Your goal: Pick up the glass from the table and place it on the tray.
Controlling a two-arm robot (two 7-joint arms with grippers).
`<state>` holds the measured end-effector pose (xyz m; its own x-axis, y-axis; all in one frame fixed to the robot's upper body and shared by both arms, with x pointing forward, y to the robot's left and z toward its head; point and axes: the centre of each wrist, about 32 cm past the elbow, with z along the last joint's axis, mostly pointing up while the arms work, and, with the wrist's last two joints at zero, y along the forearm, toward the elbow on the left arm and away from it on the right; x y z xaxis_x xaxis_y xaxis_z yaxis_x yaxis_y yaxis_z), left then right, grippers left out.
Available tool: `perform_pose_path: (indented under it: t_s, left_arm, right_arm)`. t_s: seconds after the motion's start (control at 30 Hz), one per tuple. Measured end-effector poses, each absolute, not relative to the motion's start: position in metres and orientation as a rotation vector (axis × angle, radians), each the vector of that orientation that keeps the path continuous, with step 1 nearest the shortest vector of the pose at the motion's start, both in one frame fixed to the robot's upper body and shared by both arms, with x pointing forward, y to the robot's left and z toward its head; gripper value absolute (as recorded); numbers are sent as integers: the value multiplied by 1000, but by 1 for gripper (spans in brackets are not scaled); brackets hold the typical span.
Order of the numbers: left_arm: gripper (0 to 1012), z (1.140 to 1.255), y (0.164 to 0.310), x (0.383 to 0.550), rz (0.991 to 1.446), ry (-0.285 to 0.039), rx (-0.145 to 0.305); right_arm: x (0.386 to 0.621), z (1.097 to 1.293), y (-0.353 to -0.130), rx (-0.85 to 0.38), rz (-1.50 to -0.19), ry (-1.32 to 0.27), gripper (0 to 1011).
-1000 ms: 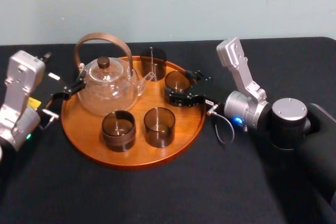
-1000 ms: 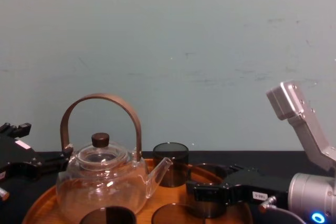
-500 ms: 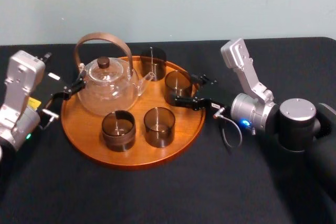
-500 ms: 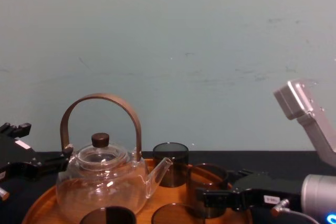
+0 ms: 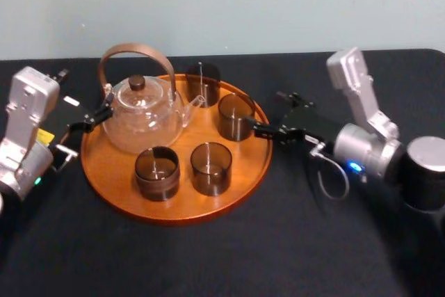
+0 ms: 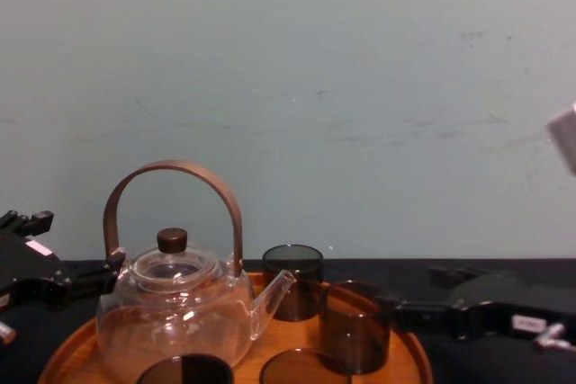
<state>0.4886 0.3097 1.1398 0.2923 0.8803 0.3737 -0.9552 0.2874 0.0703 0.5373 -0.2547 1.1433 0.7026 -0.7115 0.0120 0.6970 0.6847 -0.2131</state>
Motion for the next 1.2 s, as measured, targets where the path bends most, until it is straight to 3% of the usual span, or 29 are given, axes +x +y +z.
perform_pose_path:
  t_s: [0.23, 0.63, 0.8, 1.2]
  left_arm:
    - [1009, 1140, 310, 489, 1248, -285, 304]
    - [1010, 1140, 310, 489, 1248, -285, 304]
    - [1010, 1140, 310, 489, 1248, -285, 304]
    - [1010, 1140, 310, 489, 1248, -285, 304]
  right_arm:
    - [516, 1153, -274, -197, -879, 40, 1003]
    - [507, 1156, -319, -134, -1083, 39, 1002]
    - [508, 1153, -325, -138, -1157, 33, 1003]
    - [508, 1154, -324, -139, -1140, 31, 1002]
